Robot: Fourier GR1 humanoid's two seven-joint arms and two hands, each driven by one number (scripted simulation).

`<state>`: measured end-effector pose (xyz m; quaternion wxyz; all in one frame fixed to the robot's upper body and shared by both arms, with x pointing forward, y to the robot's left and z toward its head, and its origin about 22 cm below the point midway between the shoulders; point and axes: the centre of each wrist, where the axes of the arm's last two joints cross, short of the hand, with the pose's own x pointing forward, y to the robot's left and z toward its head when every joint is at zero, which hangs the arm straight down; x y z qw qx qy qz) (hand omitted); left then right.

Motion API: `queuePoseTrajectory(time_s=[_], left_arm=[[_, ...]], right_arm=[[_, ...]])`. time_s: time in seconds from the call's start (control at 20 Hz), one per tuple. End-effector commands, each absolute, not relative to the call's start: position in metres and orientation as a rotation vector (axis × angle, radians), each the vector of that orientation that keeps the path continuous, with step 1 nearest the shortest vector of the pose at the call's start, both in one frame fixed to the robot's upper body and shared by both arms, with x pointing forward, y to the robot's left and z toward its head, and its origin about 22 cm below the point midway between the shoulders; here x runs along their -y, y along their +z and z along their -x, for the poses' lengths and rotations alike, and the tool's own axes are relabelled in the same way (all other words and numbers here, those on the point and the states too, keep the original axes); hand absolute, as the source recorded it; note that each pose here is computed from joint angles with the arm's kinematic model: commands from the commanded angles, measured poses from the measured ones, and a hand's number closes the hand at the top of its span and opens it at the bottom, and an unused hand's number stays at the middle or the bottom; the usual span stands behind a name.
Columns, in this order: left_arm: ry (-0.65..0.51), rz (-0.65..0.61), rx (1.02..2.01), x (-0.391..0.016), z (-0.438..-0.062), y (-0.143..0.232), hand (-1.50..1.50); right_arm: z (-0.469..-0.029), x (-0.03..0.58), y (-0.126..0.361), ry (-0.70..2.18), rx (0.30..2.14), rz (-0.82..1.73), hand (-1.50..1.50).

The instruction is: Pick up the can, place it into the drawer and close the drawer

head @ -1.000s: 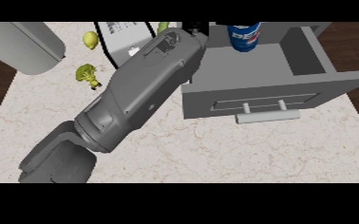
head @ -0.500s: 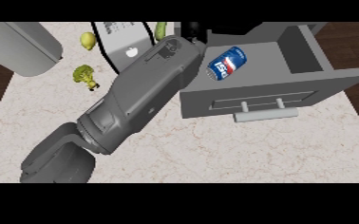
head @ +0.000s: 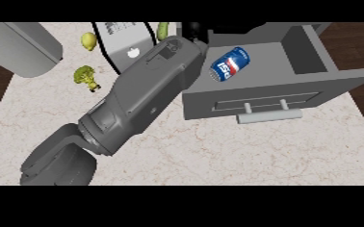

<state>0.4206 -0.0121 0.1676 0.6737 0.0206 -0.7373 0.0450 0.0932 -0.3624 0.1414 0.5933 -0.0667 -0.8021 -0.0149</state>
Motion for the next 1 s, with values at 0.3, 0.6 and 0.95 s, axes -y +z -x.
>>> queuePoseTrajectory(time_s=[0.3,0.6,0.95], left_arm=[[0.122,0.035,1.732,0.016,-0.420,0.178,-1.50],[0.143,0.022,1.752,0.024,-0.419,0.194,-1.50],[0.136,0.053,1.735,0.024,-0.408,0.175,-1.50]], right_arm=[[-0.097,0.335,0.175,0.314,2.031,0.360,-1.50],[-0.117,0.317,0.183,0.461,2.020,0.495,-1.50],[-0.169,0.283,0.173,0.617,1.995,0.583,-1.50]])
